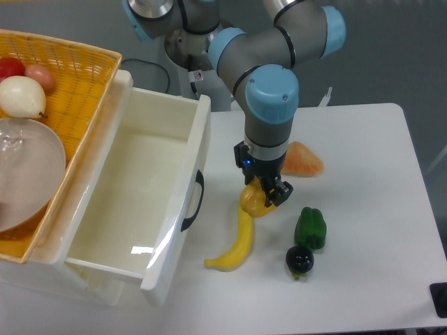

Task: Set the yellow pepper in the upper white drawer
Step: 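Close the gripper around the yellow bell pepper beside the banana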

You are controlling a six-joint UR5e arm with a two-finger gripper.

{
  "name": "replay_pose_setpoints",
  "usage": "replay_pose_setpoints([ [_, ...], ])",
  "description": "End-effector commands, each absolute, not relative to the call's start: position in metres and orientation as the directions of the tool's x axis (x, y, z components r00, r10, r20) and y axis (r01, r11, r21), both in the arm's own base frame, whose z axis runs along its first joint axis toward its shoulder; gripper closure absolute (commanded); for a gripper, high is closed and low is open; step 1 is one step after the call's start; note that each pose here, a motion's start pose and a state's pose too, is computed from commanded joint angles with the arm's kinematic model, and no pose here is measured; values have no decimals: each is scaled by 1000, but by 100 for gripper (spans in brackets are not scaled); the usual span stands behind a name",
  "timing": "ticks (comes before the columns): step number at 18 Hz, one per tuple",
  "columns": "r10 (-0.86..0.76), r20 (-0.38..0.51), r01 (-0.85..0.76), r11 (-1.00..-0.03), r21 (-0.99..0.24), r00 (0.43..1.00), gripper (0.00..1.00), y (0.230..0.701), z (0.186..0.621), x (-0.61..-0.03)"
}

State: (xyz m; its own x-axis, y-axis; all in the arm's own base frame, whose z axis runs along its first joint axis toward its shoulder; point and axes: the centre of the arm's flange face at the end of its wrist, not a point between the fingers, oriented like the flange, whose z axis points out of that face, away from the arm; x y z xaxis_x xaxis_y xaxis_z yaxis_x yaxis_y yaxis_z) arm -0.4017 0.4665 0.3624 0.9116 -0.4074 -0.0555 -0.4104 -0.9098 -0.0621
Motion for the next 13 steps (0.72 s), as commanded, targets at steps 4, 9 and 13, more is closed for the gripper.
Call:
replay_pose_setpoints([
  [4,-400,-58,-404,-913,-66,915,88,464,364,-404],
  [9,-390,-74,-395,-916,-68,918,88,464,376,-412],
  [13,-309,-32,-310,-946,-97,951,88,469,403,-413],
])
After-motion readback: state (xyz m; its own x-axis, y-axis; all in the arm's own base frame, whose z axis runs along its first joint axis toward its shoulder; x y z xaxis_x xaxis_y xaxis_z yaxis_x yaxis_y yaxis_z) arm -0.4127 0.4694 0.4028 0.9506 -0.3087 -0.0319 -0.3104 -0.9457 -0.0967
